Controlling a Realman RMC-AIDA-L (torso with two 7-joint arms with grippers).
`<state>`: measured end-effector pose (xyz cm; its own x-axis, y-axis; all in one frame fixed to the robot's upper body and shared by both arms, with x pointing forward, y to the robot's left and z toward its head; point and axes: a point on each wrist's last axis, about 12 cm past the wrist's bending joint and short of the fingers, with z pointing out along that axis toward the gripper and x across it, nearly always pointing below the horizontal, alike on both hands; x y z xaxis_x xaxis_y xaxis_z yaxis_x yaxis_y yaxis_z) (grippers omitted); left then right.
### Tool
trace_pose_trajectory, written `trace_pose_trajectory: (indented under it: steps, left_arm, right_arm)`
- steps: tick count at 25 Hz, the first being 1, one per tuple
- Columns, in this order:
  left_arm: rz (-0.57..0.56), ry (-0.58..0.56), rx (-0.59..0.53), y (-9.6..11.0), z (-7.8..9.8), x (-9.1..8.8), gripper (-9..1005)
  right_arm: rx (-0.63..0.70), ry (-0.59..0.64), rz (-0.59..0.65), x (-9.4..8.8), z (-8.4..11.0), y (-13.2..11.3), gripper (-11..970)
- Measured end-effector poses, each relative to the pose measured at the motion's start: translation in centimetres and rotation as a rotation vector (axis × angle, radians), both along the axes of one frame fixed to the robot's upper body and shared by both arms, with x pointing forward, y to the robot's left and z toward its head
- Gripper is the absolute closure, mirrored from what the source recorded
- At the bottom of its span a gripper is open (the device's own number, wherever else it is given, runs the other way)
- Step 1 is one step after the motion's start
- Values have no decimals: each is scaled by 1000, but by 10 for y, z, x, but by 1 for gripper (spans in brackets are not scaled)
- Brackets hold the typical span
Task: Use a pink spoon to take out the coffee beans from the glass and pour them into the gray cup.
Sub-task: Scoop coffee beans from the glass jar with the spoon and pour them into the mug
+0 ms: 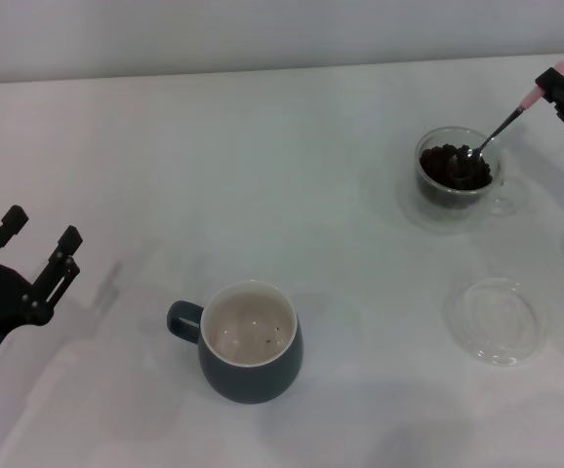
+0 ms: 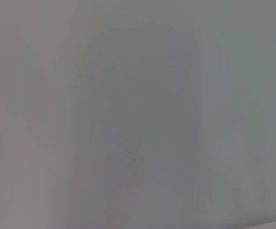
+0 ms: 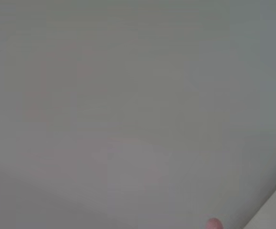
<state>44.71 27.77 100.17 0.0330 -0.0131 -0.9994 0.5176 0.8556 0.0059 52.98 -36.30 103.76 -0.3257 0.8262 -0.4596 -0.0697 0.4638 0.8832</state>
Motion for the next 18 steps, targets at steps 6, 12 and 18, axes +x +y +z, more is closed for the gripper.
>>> trace_pose_trajectory:
  steps: [6, 12, 18]
  left_arm:
    - [-2, 3, 2, 0, -1, -1, 345]
    - [2, 10, 3, 1, -2, -4, 344]
    - [-10, 13, 4, 0, -3, -6, 344]
  right_arm:
    - [4, -8, 21, -3, 0, 2, 819]
    - [8, -21, 57, -8, 0, 6, 819]
    - [18, -45, 94, -12, 2, 9, 820]
